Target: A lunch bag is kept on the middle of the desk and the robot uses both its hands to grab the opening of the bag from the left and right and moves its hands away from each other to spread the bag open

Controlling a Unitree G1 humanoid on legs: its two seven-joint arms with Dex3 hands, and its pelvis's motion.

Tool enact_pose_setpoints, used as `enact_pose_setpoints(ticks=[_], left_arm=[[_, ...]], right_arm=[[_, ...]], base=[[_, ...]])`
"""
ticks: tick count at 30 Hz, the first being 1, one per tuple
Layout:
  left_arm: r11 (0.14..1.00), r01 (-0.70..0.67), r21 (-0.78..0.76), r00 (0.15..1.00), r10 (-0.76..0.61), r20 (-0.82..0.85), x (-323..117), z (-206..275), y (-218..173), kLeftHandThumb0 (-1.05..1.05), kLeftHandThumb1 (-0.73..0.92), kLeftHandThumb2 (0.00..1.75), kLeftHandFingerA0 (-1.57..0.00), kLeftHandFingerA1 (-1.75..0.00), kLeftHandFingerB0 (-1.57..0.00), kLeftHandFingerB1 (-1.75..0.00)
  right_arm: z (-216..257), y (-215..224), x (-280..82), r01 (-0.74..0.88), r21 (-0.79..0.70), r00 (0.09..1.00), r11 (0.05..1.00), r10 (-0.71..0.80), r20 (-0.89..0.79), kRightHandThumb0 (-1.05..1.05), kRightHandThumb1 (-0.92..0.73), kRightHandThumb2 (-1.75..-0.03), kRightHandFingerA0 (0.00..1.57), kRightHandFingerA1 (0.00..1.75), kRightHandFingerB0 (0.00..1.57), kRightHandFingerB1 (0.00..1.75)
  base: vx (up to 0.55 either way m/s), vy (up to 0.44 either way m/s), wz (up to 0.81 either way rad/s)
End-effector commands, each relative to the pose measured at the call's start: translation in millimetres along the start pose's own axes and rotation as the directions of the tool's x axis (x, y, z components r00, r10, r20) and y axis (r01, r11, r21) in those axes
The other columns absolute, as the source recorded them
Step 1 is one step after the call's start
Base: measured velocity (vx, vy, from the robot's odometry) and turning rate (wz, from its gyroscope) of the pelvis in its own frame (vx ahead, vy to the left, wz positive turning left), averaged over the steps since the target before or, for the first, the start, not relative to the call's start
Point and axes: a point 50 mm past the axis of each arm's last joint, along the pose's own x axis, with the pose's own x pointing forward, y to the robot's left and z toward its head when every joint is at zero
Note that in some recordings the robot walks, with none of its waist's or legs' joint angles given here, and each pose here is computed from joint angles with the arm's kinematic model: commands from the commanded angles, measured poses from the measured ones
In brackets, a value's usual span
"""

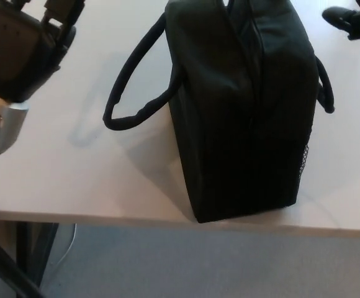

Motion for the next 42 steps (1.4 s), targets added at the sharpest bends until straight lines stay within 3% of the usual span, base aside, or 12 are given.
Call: enact_pose_setpoints(ticks=[1,7,9,11,23,29,32,34,35,39,40,42], left_arm=[[1.0,-0.028,-0.013,0.999,0.028,-0.04,-17,-8,7,0.02,0.53,0.7,-0.19,-0.3,0.0,-0.24],[0.993,-0.098,-0.073,0.994,0.095,-0.046,-64,-18,38,0.16,0.44,0.74,-0.15,-0.32,-0.09,-0.21],[0.992,-0.065,-0.104,0.997,0.061,-0.049,-95,-16,50,-0.03,0.57,0.65,-0.13,-0.32,-0.1,-0.17],[0.981,-0.034,-0.19,0.994,0.014,-0.106,-139,-7,63,-0.06,0.56,0.63,-0.16,-0.3,-0.09,-0.26],[0.818,0.096,-0.568,0.688,-0.467,-0.556,-334,95,130,-0.37,0.78,0.67,-0.17,-0.32,-0.1,-0.2],[0.759,0.106,-0.643,0.504,-0.598,-0.623,-369,131,142,-0.42,0.83,0.66,-0.33,-0.34,-0.18,-0.28],[0.659,0.13,-0.741,0.396,-0.719,-0.571,-381,136,143,-0.45,0.85,0.65,-0.44,-0.36,-0.22,-0.28],[0.631,0.103,-0.769,0.405,-0.733,-0.547,-377,133,139,-0.48,0.82,0.65,-0.46,-0.36,-0.2,-0.28],[0.629,0.103,-0.77,0.409,-0.733,-0.544,-375,130,138,-0.56,0.69,0.93,-0.39,-0.5,-0.15,-0.41],[0.607,0.119,-0.785,0.408,-0.751,-0.519,-376,129,139,-0.54,0.71,0.93,-0.39,-0.51,-0.14,-0.41],[0.587,0.14,-0.797,0.399,-0.77,-0.497,-377,129,141,-0.44,0.85,0.64,-0.46,-0.39,-0.21,-0.28],[0.575,0.166,-0.801,0.394,-0.783,-0.481,-377,127,141,-0.47,0.86,0.65,-0.44,-0.37,-0.2,-0.28]], right_arm=[[-12,-6,-24,0.006,0.03,1.0,1.0,-0.006,0.003,-0.3,-0.43,-0.58,0.23,0.36,0.14,0.31],[-3,-37,-98,0.227,0.073,0.966,0.971,-0.234,0.107,-0.24,-0.49,-0.55,0.32,0.36,0.19,0.28],[-5,-37,-140,0.296,0.113,0.947,0.948,-0.307,0.092,-0.17,-0.35,-0.84,0.31,0.56,0.19,0.5],[-2,-33,-192,0.329,0.159,0.936,0.931,-0.344,0.079,-0.25,-0.5,-0.63,0.44,0.46,0.39,0.42],[39,-24,-392,0.055,0.223,0.969,0.973,0.002,-0.246,-0.33,-0.71,-0.62,0.36,0.37,0.25,0.33],[76,4,-433,-0.063,0.478,0.89,0.876,0.266,-0.37,-0.38,-0.72,-0.62,0.32,0.35,0.23,0.31],[94,38,-456,-0.283,0.67,0.73,0.686,0.607,-0.314,-0.45,-0.77,-0.63,0.13,0.28,0.0,0.21],[87,54,-456,-0.496,0.627,0.64,0.6,0.741,-0.203,-0.58,-0.72,-0.88,0.06,0.34,0.0,0.0],[86,59,-453,-0.531,0.619,0.63,0.578,0.758,-0.168,-0.57,-0.85,-0.65,0.2,0.31,0.0,0.11],[88,68,-450,-0.604,0.589,0.597,0.537,0.794,-0.112,-0.57,-0.82,-0.68,0.25,0.33,0.01,0.13],[90,72,-451,-0.634,0.554,0.589,0.54,0.801,-0.106,-0.67,-0.69,-0.95,0.18,0.46,0.0,0.17],[93,74,-449,-0.639,0.534,0.597,0.554,0.795,-0.111,-0.56,-0.83,-0.64,0.25,0.32,0.0,0.22]], base=[[0.0,0.0,0.0],[0.0,0.0,0.0],[0.0,0.0,0.0],[0.0,0.0,0.0],[0.0,0.0,0.0],[0.0,0.0,0.0],[0.0,0.0,0.0],[0.0,0.0,0.0],[0.0,0.0,0.0],[0.0,0.0,0.0],[0.0,0.0,0.0],[0.0,0.0,0.0]])
